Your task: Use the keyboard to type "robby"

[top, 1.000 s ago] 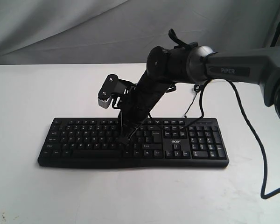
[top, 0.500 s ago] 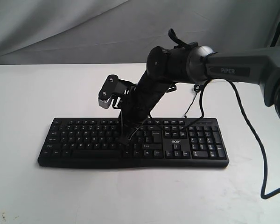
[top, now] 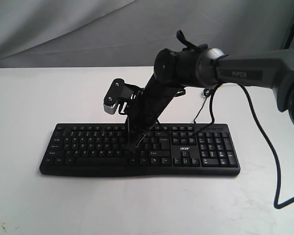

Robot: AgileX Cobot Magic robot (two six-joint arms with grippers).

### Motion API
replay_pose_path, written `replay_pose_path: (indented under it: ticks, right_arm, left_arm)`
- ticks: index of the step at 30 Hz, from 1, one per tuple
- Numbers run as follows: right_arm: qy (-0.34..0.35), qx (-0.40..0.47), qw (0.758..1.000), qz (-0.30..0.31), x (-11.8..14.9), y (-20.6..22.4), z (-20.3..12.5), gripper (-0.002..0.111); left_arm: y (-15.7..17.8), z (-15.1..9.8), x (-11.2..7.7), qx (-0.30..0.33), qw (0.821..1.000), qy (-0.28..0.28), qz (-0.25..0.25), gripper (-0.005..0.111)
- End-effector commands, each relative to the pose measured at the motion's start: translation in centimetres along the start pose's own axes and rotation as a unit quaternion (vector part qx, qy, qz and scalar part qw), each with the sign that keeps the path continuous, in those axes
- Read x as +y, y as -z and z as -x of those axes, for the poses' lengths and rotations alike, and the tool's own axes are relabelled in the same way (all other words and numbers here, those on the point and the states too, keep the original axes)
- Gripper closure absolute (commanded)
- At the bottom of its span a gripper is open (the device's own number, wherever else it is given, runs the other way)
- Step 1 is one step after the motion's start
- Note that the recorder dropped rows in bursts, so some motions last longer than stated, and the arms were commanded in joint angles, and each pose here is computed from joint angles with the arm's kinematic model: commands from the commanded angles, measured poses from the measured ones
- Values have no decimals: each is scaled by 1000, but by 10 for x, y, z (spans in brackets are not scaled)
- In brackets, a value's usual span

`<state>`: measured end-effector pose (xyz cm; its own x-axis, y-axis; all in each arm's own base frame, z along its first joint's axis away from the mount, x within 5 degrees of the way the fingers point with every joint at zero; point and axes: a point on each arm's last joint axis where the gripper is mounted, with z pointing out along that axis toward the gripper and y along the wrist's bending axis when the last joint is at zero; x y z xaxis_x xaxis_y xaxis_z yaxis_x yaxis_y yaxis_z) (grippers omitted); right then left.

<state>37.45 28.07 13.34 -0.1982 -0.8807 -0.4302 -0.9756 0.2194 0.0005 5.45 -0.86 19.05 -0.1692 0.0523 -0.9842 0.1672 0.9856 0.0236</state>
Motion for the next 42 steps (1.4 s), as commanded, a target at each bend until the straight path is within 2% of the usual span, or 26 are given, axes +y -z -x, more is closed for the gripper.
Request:
replay_pose_path:
  ticks: [1, 17, 22, 27, 37, 42]
  right_arm:
    - [5, 10, 1000, 1, -1, 2, -4, 108]
    - [-3, 9, 1000, 9, 0, -3, -5, 108]
    - [4, -6, 1000, -5, 1, 10, 3, 108]
    - [24, -25, 999, -20, 12, 20, 20, 108]
    - [58, -49, 997, 24, 41, 2, 39, 108]
    - [71, -55, 996, 23, 52, -4, 47, 108]
  left_arm:
    - [0, -1, 0, -3, 1000, -1, -2, 107]
    - [0, -1, 0, -3, 1000, -1, -2, 107]
    - [0, -1, 0, -3, 1000, -1, -2, 107]
    - [0, -1, 0, -3, 1000, -1, -2, 107]
    - [0, -1, 0, -3, 1000, -1, -2, 107]
    - [0, -1, 0, -3, 1000, -1, -2, 107]
